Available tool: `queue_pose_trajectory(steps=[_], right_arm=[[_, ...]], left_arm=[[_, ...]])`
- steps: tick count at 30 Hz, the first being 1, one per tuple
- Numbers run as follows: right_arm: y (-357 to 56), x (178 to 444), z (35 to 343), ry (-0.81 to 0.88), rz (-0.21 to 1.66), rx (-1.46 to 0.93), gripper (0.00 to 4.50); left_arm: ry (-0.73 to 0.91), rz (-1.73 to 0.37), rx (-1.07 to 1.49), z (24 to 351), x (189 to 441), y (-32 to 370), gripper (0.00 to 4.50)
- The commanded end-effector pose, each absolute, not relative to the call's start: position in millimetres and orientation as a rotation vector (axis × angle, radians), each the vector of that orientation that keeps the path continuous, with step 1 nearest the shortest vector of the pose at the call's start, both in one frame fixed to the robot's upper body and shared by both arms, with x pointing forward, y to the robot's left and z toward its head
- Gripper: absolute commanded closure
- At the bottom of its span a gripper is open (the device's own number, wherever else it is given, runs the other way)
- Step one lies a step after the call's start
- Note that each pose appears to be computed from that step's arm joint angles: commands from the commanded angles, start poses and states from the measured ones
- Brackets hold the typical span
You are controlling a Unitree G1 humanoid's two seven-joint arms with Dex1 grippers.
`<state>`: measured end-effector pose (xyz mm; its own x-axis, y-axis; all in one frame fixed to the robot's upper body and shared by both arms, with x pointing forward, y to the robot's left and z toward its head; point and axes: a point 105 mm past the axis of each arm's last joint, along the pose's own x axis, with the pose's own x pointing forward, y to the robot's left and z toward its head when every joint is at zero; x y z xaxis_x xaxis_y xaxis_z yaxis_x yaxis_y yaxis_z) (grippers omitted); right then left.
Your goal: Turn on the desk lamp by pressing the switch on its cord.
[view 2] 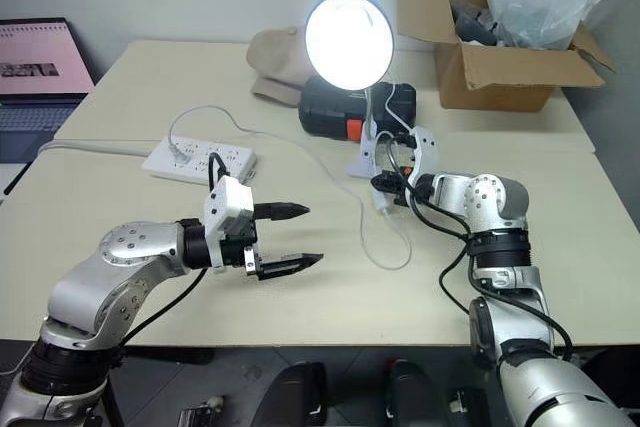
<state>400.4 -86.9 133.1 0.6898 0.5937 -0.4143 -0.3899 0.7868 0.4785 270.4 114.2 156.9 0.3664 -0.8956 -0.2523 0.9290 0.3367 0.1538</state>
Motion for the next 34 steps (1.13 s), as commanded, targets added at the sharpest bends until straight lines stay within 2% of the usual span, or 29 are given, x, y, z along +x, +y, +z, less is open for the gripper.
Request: queue_pose_trajectory(steps=[1,2,4,6,13,15,18,22,27,34], right_arm=[[-89.6,411.6,140.7,0.54,0.531,0.333,4.11],[-89.6,412.2,139.9,0.542,0.531,0.331,4.11],[-87.3,411.7,144.4,0.519,0.551,0.332,3.41],[-86.2,410.4,152.6,0.487,0.576,0.331,3.29],[-101.9,397.6,185.9,0.352,0.655,0.241,1.34],[-106.5,391.1,191.6,0.335,0.677,0.22,0.83],[-106.3,367.5,202.2,0.279,0.829,0.097,0.05],[-116.4,328.4,206.5,0.227,1.036,-0.15,0.05],[-139.3,297.5,209.6,0.207,1.157,-0.405,0.05],[-152.4,289.6,219.0,0.191,1.176,-0.49,0.05]], left_arm=[[0.085,-1.175,0.349,162.8,267.9,115.7,0.0],[0.081,-1.171,0.35,163.1,268.2,116.0,0.0],[0.062,-1.148,0.342,164.7,270.3,117.0,0.0],[0.042,-1.116,0.343,166.2,274.2,118.0,0.0],[0.002,-0.981,0.324,174.6,291.2,128.0,0.0],[0.025,-1.002,0.301,174.6,288.6,129.5,0.0],[0.052,-1.008,0.274,177.0,284.7,132.4,0.0],[0.116,-1.057,0.273,177.6,276.9,141.2,0.0],[0.182,-1.09,0.291,179.0,269.8,155.0,0.0],[0.206,-1.127,0.259,183.4,265.2,159.9,0.0]])
